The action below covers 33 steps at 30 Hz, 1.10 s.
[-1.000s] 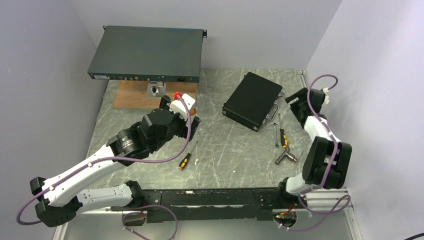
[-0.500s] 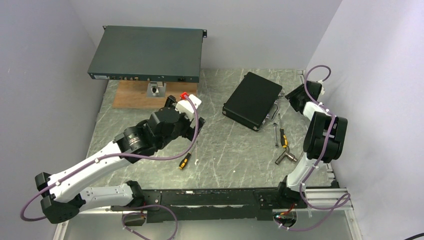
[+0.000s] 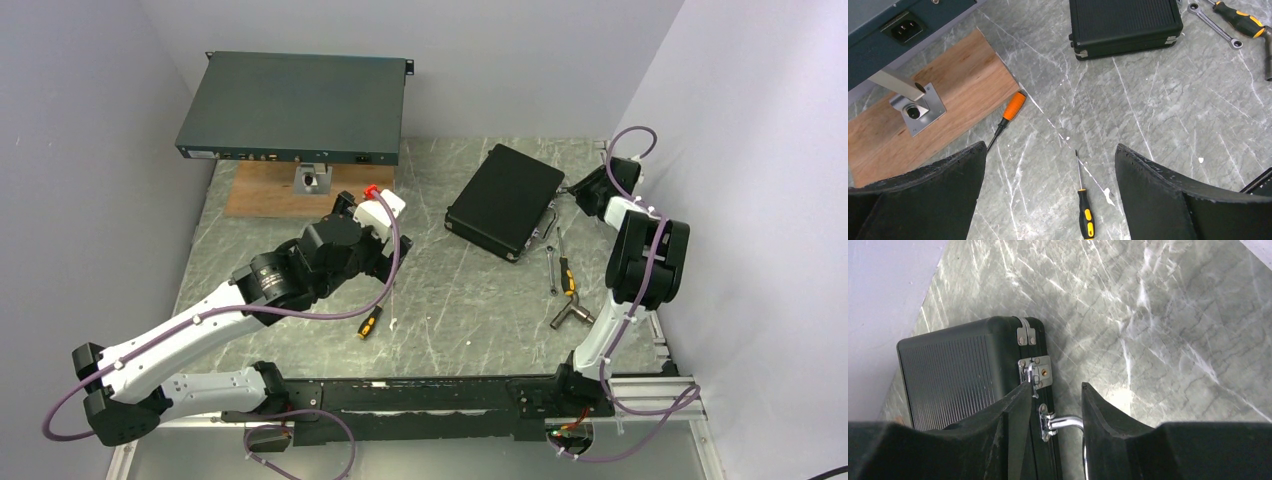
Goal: Pack up texas hold em set
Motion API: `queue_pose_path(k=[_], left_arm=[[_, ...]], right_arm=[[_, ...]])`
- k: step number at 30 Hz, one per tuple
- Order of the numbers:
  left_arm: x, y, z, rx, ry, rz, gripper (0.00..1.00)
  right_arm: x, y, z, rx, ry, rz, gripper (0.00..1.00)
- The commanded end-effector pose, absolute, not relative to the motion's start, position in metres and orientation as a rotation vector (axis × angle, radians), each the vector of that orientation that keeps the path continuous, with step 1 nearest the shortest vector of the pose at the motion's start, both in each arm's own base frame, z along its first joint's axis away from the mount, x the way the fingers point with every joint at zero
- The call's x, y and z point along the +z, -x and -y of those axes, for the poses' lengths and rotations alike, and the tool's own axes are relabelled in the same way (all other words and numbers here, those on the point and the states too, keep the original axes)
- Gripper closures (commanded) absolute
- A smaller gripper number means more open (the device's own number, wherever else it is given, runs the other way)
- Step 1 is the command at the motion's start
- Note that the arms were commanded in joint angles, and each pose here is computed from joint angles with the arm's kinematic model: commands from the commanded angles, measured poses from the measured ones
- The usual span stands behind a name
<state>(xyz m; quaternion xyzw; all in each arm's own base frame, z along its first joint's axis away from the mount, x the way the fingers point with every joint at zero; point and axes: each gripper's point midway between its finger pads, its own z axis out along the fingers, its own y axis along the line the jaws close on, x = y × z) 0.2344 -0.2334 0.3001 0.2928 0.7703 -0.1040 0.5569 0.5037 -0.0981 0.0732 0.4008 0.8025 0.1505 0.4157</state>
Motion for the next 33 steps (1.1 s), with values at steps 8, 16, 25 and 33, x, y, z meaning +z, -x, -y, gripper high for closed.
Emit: queue_pose_path(k=[8,16,25,33], left_arm=[[0.316,-0.236,0.237,-0.263,-0.673,-1.787,0.01],[0.317,-0.236,0.236,-0.262,-0.669,-1.785,0.01],[0.317,-0.236,0.236,-0.259,-0.670,-1.787,0.00],[0.316,-0.237,0.236,-0.251,-0.671,-1.790,0.01]], right_arm=[[0.072,-0.514,0.111,0.334,-1.025,-1.985,0.70],[0.042,-0.501,0.114,0.283,-1.094,-2.045,0.70],[0.019,-0.496,0.113,0.267,-1.114,-2.090,0.69],[0.019,-0.512,0.110,0.290,-1.056,-2.127,0.67]])
